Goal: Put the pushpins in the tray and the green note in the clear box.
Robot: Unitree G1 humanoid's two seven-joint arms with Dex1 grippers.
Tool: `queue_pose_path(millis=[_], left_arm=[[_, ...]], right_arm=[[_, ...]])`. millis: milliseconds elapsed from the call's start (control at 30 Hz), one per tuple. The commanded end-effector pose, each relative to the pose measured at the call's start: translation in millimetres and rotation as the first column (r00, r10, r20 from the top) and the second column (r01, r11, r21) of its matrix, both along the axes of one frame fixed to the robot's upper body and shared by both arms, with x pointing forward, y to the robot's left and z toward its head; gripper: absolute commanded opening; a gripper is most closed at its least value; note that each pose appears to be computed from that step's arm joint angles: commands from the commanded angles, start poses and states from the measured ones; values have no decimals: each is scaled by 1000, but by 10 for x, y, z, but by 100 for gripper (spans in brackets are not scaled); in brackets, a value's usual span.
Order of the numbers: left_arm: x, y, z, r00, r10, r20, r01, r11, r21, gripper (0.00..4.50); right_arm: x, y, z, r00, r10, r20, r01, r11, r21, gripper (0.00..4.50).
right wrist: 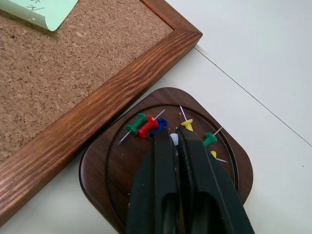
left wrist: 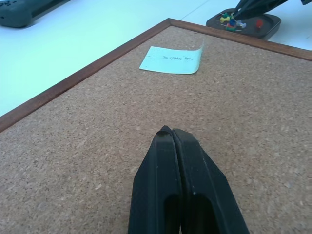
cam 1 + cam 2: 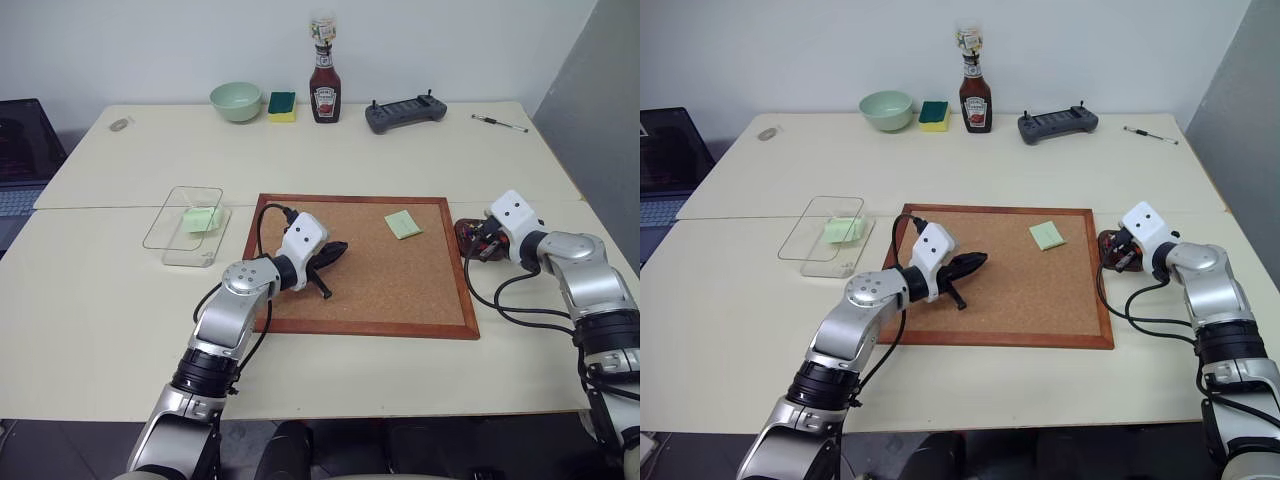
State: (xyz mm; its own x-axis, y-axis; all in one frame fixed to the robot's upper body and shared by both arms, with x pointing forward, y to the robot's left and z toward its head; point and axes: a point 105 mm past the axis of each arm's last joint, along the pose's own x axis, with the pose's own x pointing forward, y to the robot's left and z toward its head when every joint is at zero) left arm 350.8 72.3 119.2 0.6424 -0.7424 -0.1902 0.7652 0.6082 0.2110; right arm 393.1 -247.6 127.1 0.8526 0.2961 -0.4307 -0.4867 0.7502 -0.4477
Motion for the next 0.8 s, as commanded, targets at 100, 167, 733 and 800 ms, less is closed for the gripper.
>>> queue_pose_path(millis=[100,167,733,800], left_arm=[[-14,-7,91,1000,-2,28,3,1000,-16,0],[-15,-13,85,1000,-2,24,2,1000,-17,0],[-30,-30,61,1000,-7,18,7,1000,-16,0],[-27,-28,64,1000,-8,19,9,1000,-17,0]], right_arm=[[-18,-55,209,999,-16,51,16,1000,10,166],[-28,-62,224,999,-20,51,19,1000,12,203],[-194,-89,458,998,20,62,-20,1000,-5,443],[-221,14,518,993,85,77,-85,996,-8,443]])
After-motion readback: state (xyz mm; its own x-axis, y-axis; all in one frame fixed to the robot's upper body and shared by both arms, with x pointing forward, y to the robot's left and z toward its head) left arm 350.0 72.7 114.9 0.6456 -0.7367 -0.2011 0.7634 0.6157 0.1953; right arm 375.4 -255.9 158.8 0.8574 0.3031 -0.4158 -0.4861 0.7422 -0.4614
